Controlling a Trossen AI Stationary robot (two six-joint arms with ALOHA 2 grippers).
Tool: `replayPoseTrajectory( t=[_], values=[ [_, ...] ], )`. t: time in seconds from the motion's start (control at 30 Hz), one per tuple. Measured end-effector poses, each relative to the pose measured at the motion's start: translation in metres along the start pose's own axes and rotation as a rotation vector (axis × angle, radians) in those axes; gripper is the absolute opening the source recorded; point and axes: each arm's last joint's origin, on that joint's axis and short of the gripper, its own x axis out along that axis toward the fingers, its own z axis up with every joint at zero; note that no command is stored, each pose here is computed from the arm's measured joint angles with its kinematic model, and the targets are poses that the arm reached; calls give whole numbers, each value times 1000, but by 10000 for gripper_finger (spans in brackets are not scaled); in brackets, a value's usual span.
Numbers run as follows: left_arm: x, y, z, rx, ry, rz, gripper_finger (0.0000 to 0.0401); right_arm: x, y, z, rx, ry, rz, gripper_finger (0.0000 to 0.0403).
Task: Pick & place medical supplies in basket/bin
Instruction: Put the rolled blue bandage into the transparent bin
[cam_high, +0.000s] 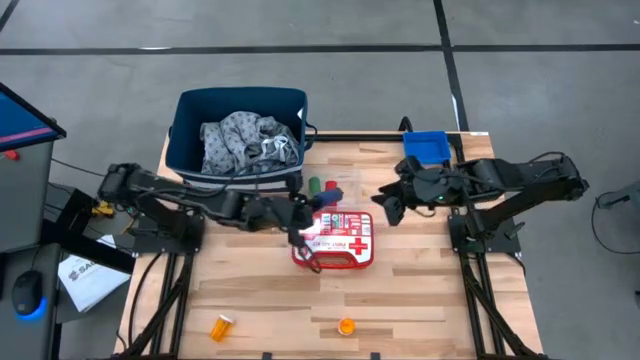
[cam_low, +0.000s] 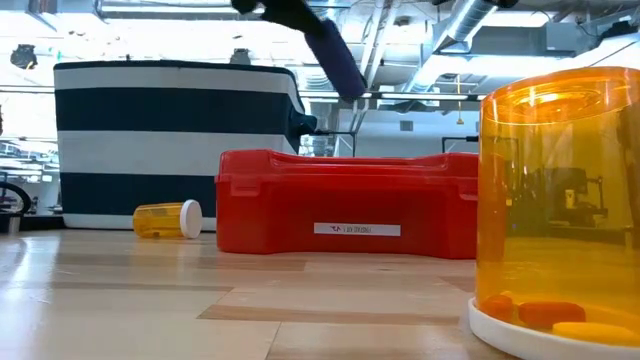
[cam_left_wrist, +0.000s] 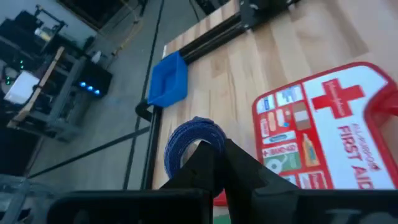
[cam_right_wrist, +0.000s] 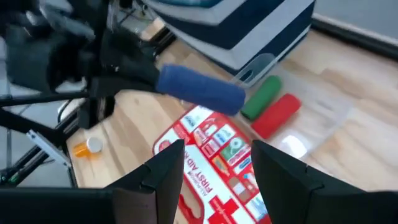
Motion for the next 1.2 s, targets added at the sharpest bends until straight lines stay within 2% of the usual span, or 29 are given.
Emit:
replayPoseTrajectory(
  t=[0.13,0.3,0.6,0.83,1.07,1.2],
  values=[
    [26,-5,7,8,48,32,5,-15,-8,3,10,-44,-10,182],
    [49,-15,20,-4,122,144,7,-33,-16,7,33,-96,10,182],
    [80,-32,35,-113,197,253,7,-48,-23,10,15,-123,44,182],
    [104,-53,21,-250,258,285,7,-50,-20,8,-49,-121,57,182],
    [121,-51,9,-386,275,298,7,-50,-20,8,-59,-123,56,182],
    [131,-51,3,-414,287,289,7,-50,-20,8,-60,-123,56,182]
  ],
)
